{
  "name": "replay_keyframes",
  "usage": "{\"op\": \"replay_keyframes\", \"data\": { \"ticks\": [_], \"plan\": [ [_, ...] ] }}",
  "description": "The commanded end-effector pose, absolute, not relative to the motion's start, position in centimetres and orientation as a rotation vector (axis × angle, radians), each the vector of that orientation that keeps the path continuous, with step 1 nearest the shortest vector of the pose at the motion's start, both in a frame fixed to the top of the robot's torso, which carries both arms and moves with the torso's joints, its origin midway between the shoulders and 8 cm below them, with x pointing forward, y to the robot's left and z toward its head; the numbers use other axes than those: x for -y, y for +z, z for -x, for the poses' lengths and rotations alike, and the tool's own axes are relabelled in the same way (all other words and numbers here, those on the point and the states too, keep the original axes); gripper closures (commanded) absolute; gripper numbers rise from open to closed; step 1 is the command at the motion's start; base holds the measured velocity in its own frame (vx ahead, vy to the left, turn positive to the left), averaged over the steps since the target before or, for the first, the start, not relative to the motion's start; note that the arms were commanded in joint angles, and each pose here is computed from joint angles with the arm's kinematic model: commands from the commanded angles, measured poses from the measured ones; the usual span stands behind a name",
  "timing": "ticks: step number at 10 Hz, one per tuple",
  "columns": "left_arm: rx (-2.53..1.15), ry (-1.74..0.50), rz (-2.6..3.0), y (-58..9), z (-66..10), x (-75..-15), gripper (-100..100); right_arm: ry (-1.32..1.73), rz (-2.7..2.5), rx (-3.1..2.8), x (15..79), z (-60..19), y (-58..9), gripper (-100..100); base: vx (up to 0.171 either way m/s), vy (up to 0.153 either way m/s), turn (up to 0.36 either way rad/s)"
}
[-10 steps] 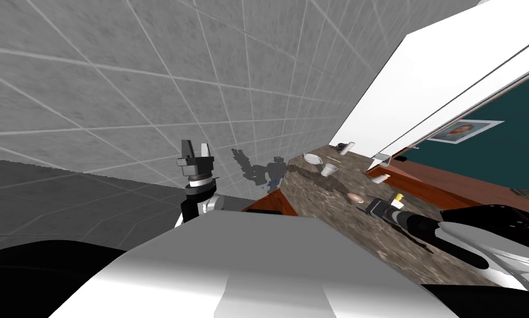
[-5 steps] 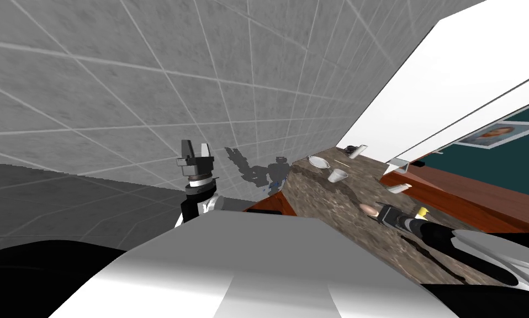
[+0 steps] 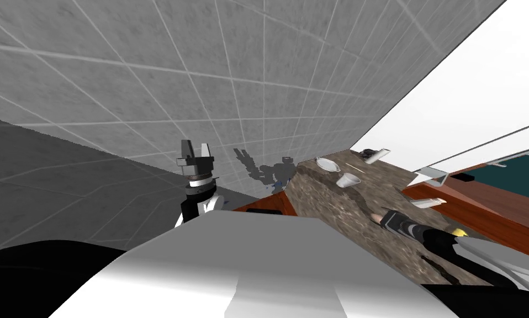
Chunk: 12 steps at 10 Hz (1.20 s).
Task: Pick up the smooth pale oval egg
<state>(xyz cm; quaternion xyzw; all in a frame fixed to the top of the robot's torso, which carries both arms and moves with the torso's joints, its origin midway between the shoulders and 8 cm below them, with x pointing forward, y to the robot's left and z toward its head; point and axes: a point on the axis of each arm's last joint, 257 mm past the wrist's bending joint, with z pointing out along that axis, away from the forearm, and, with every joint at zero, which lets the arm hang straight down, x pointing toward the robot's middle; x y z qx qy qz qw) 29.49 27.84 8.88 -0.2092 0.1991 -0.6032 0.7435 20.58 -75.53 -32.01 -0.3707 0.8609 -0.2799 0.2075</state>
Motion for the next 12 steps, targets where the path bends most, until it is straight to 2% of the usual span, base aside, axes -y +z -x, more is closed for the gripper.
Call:
{"op": "replay_keyframes", "data": {
  "ticks": [1,2,3,7,8,9,12],
  "plan": [
    [-0.436,-1.321,0.458,8.9,-29.5,-27.8,0,-0.795,0.980,-2.428,76.4,-19.6,-32.5,-100,-0.116,-0.032,0.239],
    [-0.436,-1.321,0.458,8.9,-29.5,-27.8,0,-0.788,1.001,-2.416,76.1,-20.0,-32.3,-100,-0.046,-0.012,0.048],
    [-0.436,-1.321,0.458,8.9,-29.5,-27.8,0,-0.789,0.997,-2.418,76.2,-19.9,-32.3,100,-0.011,0.002,-0.013],
    [-0.436,-1.321,0.458,8.9,-29.5,-27.8,0,-0.789,0.997,-2.418,76.2,-19.9,-32.3,100,0.000,0.000,0.000],
    [-0.436,-1.321,0.458,8.9,-29.5,-27.8,0,-0.789,0.997,-2.418,76.2,-19.9,-32.3,0,0.000,0.000,0.000],
    [-0.436,-1.321,0.458,8.9,-29.5,-27.8,0,-0.782,1.027,-2.400,75.7,-20.6,-31.9,100,0.064,0.019,-0.267],
    [-0.436,-1.321,0.458,8.9,-29.5,-27.9,0,-0.759,1.104,-2.352,74.5,-22.2,-30.9,100,0.100,0.038,-0.265]
  ]
}}
